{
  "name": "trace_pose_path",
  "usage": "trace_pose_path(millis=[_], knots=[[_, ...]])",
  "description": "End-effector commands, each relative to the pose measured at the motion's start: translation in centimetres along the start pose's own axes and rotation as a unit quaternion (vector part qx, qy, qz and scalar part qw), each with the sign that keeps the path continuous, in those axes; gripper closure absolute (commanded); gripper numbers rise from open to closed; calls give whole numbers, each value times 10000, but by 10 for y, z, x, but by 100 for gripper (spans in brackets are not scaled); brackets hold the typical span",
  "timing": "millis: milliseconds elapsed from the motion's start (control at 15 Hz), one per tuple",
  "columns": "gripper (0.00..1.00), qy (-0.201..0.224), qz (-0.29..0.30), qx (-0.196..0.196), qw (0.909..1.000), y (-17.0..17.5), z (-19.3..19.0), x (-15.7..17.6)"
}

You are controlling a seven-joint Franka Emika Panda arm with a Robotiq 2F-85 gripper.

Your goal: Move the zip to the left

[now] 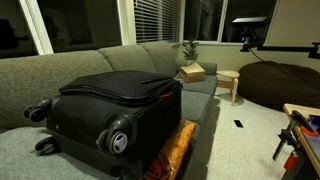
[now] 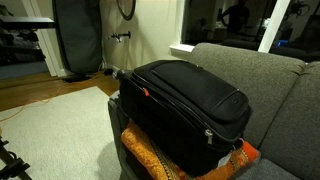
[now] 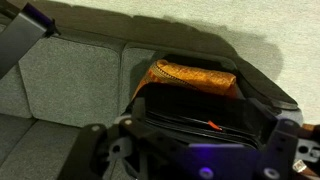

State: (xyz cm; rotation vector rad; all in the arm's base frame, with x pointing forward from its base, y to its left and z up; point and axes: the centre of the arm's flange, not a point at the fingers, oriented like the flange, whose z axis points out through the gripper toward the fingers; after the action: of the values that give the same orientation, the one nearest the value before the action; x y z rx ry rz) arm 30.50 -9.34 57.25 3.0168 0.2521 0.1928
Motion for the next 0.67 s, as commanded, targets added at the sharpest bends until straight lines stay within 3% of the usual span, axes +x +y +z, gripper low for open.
trace_pose_path(millis=[0,600], knots=[[0,1,0,0,10000,0,0,0],[0,-20,-16,19,10000,-1,5,2]])
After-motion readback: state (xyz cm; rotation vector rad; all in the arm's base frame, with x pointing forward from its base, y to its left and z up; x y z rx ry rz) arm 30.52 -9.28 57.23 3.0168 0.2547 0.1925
